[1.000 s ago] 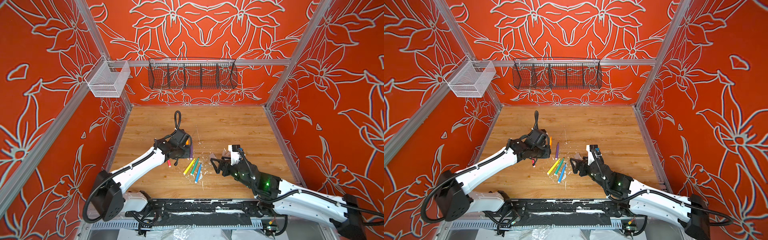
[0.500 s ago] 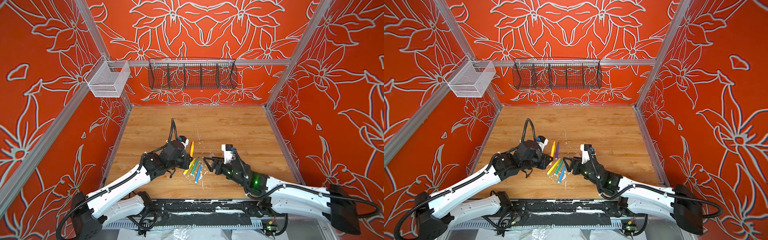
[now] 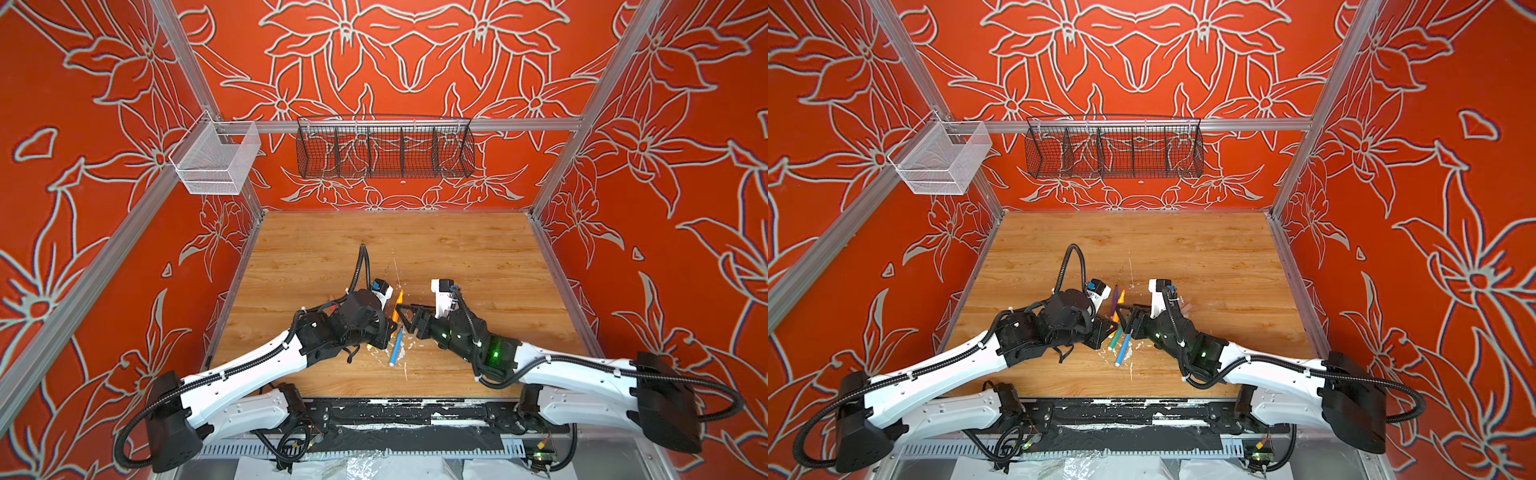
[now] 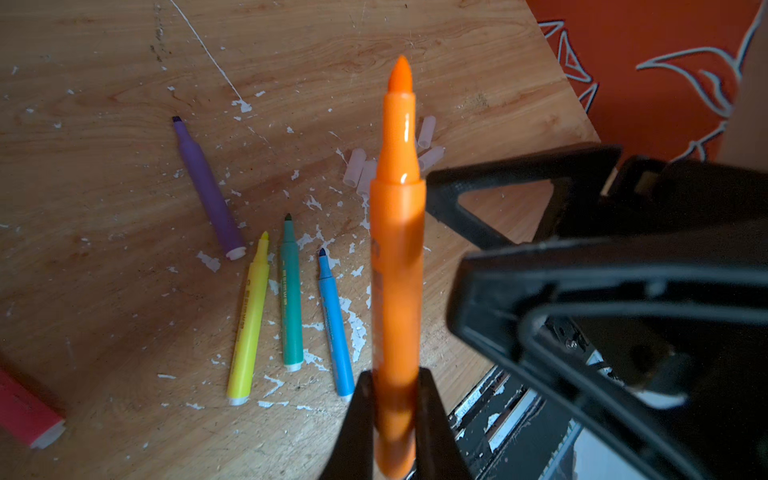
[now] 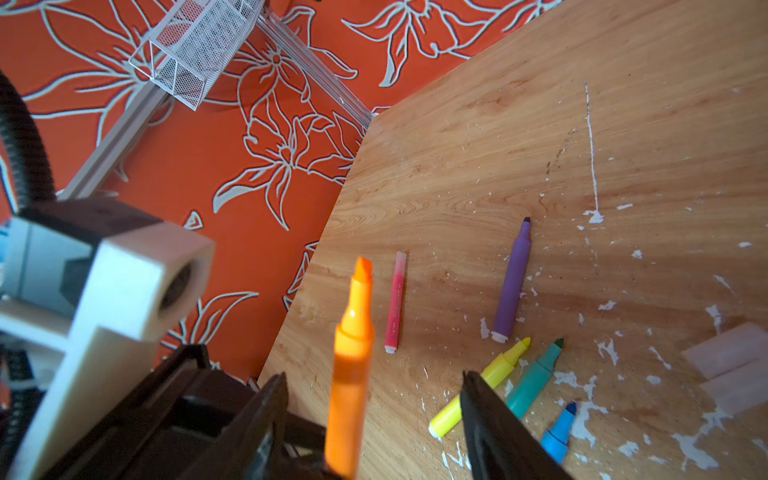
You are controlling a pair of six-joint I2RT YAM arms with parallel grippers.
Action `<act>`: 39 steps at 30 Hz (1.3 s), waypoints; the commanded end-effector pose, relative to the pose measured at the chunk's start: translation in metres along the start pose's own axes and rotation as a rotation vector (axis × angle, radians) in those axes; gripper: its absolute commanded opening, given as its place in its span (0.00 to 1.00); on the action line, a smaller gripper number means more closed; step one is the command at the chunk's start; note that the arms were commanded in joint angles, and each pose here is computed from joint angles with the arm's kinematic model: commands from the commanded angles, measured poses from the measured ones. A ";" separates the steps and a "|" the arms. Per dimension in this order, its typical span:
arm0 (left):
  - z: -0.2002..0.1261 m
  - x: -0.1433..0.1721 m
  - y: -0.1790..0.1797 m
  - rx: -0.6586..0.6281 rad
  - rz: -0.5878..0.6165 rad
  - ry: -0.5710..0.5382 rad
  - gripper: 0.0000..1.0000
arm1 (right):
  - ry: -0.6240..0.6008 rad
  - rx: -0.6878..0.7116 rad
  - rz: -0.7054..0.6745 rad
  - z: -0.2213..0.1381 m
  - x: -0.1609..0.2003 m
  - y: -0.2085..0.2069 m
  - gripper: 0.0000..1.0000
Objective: Insert pens into pen caps
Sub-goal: Pick up a pen from the center of the table.
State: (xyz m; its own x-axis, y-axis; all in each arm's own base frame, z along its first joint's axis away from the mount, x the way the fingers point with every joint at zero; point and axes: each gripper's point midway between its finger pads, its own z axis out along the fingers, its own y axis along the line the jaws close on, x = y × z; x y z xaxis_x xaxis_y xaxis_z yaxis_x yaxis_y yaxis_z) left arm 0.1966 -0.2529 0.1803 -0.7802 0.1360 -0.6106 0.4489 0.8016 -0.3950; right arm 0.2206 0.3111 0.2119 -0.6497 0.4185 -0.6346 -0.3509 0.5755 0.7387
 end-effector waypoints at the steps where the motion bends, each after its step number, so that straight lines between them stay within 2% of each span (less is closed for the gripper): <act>1: 0.000 -0.004 -0.007 0.010 0.031 -0.023 0.03 | -0.037 0.010 0.005 0.007 -0.011 0.006 0.63; 8: -0.002 -0.004 -0.015 0.021 0.057 -0.024 0.03 | -0.008 0.006 0.033 0.021 -0.002 0.008 0.48; 14: 0.000 -0.004 -0.010 -0.004 0.046 -0.025 0.05 | 0.023 -0.014 0.056 0.023 0.001 0.015 0.17; 16: 0.000 -0.004 -0.007 -0.018 0.039 -0.032 0.16 | 0.030 -0.017 0.070 0.023 0.004 0.015 0.07; 20: 0.000 -0.007 -0.005 -0.036 0.036 -0.042 0.40 | 0.048 -0.035 0.099 0.021 0.008 0.017 0.01; 23: 0.000 -0.011 -0.004 -0.044 0.037 -0.061 0.45 | 0.069 -0.060 0.118 0.020 0.013 0.024 0.00; 30: 0.002 -0.019 -0.008 -0.031 0.058 -0.100 0.45 | 0.082 -0.093 0.127 0.016 0.021 0.036 0.00; 34: 0.002 -0.024 -0.008 -0.038 0.064 -0.117 0.31 | 0.086 -0.099 0.128 0.015 0.024 0.039 0.00; 36: 0.001 -0.025 -0.009 -0.032 0.067 -0.127 0.19 | 0.091 -0.096 0.127 0.016 0.026 0.039 0.00; 37: 0.001 -0.026 -0.009 -0.029 0.068 -0.133 0.13 | 0.094 -0.093 0.128 0.017 0.027 0.039 0.04; 38: 0.001 -0.026 -0.009 -0.025 0.067 -0.139 0.09 | 0.096 -0.092 0.126 0.017 0.028 0.038 0.16; 39: 0.000 -0.026 -0.009 -0.024 0.066 -0.145 0.04 | 0.097 -0.091 0.120 0.018 0.028 0.038 0.34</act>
State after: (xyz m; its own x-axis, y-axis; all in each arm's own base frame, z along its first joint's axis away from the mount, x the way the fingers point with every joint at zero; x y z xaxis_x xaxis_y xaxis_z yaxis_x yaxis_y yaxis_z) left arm 0.1997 -0.2598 0.1833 -0.7224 0.1685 -0.6707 0.4904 0.8085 -0.3252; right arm 0.2163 0.3443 0.2151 -0.7131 0.4444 -0.5422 -0.3063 0.4982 0.8111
